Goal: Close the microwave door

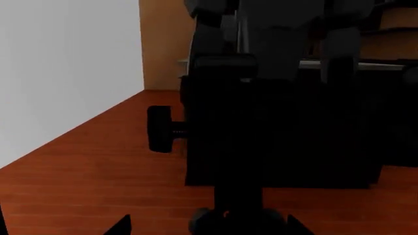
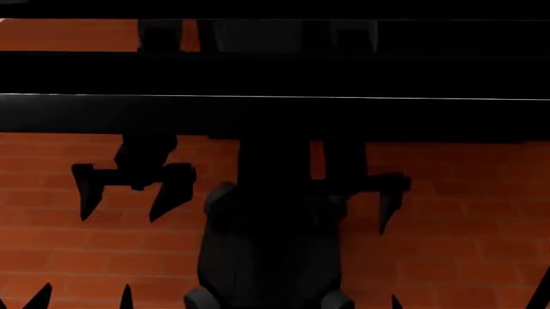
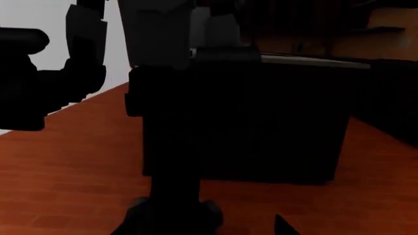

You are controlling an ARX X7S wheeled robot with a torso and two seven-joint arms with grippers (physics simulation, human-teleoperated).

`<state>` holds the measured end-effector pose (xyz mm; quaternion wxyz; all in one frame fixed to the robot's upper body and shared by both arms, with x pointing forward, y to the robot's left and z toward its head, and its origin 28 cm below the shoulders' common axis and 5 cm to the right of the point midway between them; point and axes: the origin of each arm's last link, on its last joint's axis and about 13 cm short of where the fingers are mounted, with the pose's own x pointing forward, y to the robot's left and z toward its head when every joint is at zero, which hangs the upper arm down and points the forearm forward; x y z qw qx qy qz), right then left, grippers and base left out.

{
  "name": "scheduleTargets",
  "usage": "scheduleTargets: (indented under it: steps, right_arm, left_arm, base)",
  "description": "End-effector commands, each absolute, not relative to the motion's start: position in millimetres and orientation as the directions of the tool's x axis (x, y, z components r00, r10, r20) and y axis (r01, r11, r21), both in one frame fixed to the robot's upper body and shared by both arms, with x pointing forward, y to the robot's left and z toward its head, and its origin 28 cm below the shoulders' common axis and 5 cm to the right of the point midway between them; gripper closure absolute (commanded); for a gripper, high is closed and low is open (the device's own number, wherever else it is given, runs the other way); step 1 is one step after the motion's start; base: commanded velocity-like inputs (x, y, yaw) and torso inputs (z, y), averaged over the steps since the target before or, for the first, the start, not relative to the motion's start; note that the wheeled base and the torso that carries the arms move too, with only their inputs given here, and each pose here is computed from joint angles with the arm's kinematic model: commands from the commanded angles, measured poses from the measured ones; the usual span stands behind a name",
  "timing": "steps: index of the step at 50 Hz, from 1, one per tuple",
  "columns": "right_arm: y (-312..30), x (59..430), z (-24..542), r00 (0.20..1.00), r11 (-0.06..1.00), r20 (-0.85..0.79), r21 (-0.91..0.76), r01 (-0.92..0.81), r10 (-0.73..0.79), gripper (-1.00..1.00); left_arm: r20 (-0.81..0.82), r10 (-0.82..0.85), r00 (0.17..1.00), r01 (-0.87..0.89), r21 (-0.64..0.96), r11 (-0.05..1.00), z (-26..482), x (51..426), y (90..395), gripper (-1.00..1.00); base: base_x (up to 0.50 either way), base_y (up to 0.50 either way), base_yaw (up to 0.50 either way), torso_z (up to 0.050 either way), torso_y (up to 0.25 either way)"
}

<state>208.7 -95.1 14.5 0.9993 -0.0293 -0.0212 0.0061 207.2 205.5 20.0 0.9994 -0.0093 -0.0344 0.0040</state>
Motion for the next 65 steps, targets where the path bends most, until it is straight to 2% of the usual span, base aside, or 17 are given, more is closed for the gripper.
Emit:
scheduleTargets:
  steps: [1,9,41,65]
  right_arm:
    - [-95.4,208.8,16.3,0.999,0.999,0.046,-0.053,-0.01,0.013,-1.0]
    - [-94.9,208.1,16.6,0.999,0.999,0.036,-0.046,-0.018,0.02,-1.0]
    - [-95.4,209.3,10.4,0.999,0.998,0.034,-0.06,-0.017,0.019,-1.0]
    - [-95.4,207.6,17.3,0.998,0.999,0.066,-0.046,-0.02,0.023,-1.0]
  left_arm:
    - [0.07,0.007,0.998,-0.006,-0.019,1.0,20.8,206.9,204.9,-1.0]
    - [0.071,0.006,0.997,-0.004,-0.018,1.0,21.7,206.8,204.7,-1.0]
    - [0.075,0.002,0.997,-0.001,-0.018,1.0,20.4,207.1,204.9,-1.0]
    - [0.077,0.0,0.997,0.001,-0.017,1.0,20.8,206.7,205.1,-1.0]
  base:
    - [0.0,0.0,0.0,0.0,0.0]
    - [-0.08,0.0,0.0,0.0,0.0]
    - [-0.5,0.0,0.0,0.0,0.0]
    - [0.0,0.02,0.0,0.0,0.0]
